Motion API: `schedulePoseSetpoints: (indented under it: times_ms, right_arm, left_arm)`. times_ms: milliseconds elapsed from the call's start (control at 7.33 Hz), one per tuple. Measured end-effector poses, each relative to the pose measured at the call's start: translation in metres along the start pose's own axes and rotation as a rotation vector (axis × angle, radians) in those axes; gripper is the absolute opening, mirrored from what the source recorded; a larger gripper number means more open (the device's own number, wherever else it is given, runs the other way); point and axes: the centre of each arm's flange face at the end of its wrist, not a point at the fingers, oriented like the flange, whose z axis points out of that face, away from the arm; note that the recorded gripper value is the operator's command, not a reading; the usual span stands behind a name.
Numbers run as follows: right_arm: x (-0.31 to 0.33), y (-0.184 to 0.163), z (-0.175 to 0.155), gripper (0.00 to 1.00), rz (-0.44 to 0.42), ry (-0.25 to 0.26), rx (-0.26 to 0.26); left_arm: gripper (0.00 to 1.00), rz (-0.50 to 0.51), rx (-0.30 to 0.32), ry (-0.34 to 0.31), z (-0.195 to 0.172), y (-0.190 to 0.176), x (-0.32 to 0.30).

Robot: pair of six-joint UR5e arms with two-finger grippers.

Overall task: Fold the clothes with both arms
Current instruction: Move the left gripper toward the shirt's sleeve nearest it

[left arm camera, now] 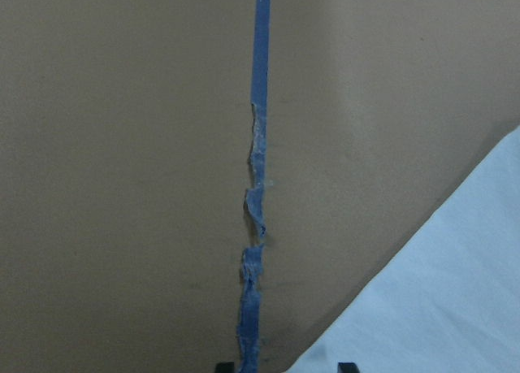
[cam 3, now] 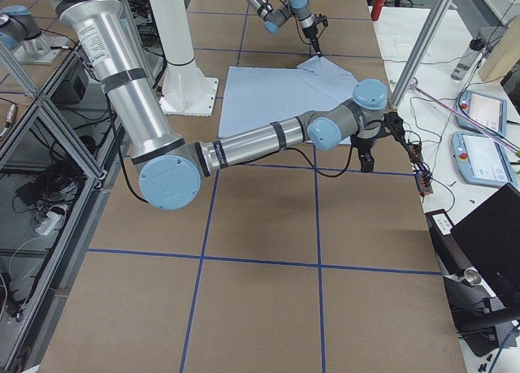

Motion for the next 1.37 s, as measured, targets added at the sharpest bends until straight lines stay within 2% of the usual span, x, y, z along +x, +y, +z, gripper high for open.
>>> schedulePoseSetpoints:
  times_ms: [137, 546, 819, 1092, 1365]
  right_arm:
    - [0.000, 0.000, 0.000, 1.00, 0.000, 0.000, 0.000]
    - [-0.001, -0.001, 0.000, 1.00, -0.001, 0.000, 0.000]
    - [-0.001, -0.001, 0.000, 1.00, 0.001, 0.000, 0.000]
    - [0.000, 0.000, 0.000, 1.00, 0.002, 0.000, 0.000]
    - [-0.001, -0.001, 0.000, 1.00, 0.002, 0.000, 0.000]
  left_arm:
    - [0.00, 0.001, 0.000, 0.000, 0.000, 0.000, 0.000]
    - [0.00, 0.002, 0.010, -0.003, -0.001, -0.001, 0.002]
    - [0.00, 0.000, 0.029, 0.005, -0.012, -0.009, 0.026]
    - [0.00, -0.007, 0.005, -0.036, -0.029, -0.015, 0.087]
    - [0.00, -0.044, -0.037, -0.079, -0.034, 0.003, 0.158]
